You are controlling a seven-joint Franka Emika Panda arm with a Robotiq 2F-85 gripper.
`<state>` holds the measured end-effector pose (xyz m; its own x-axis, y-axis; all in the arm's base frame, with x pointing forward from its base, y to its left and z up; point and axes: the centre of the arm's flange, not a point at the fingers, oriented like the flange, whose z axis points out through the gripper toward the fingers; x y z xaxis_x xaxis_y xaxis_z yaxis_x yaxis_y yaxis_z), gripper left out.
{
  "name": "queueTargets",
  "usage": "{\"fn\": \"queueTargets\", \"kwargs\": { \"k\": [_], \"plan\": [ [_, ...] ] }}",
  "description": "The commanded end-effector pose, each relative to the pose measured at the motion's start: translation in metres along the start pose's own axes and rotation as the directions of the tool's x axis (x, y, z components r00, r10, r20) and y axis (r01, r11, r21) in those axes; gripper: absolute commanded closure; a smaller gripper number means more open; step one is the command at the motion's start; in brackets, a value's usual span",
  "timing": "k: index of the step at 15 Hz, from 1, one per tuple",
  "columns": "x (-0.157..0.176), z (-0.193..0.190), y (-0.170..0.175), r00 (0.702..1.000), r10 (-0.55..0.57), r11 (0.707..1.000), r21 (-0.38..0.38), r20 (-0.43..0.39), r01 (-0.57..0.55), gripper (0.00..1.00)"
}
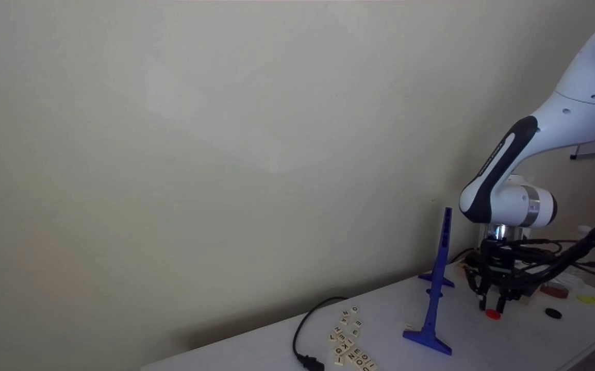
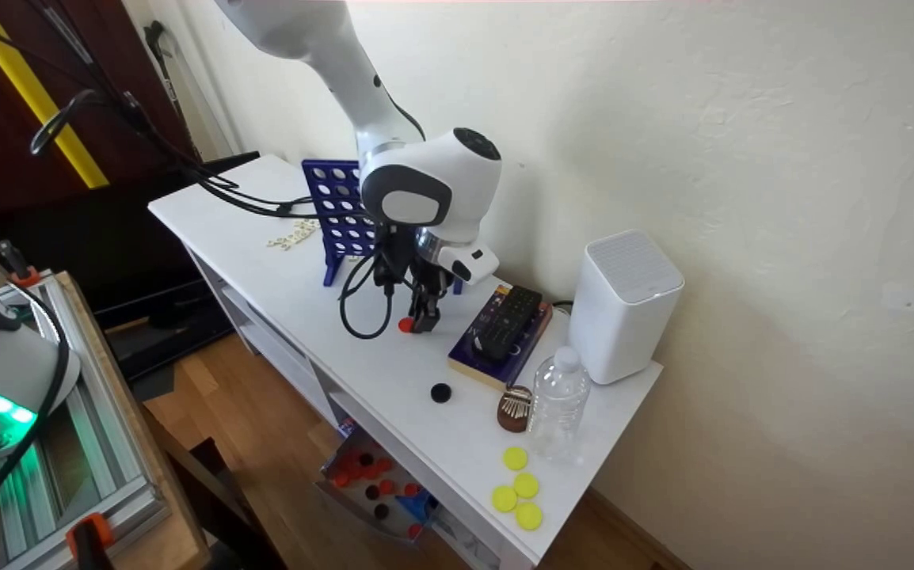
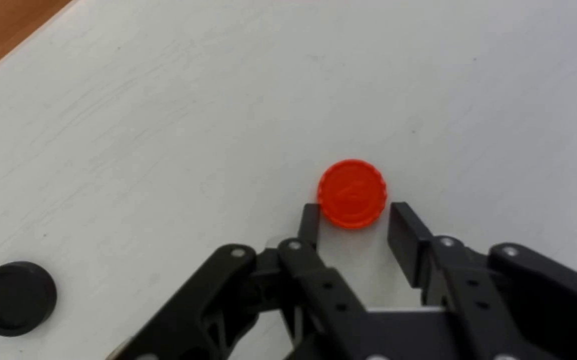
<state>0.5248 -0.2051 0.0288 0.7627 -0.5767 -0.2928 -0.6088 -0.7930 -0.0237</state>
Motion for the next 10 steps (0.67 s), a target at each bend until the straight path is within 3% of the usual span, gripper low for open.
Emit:
{"fn": "queueTargets", "kwargs": {
  "k": [1, 6, 9, 10],
  "plan": [
    [0.0051, 0.0059, -0.0034, 1.0, 0.006, 1.0, 0.01, 0.015, -0.006, 0.33],
    [0.0039, 0.0105, -0.0047, 1.0, -0.009, 1.0, -0.004, 0.03, 0.009, 0.01],
    [0.0032, 0.0145, -0.0041, 0.999, -0.012, 1.0, -0.01, 0.039, 0.012, 0.13],
    [0.0033, 0.0145, -0.0043, 0.999, -0.013, 1.0, -0.011, 0.039, 0.013, 0.32]
  ]
}}
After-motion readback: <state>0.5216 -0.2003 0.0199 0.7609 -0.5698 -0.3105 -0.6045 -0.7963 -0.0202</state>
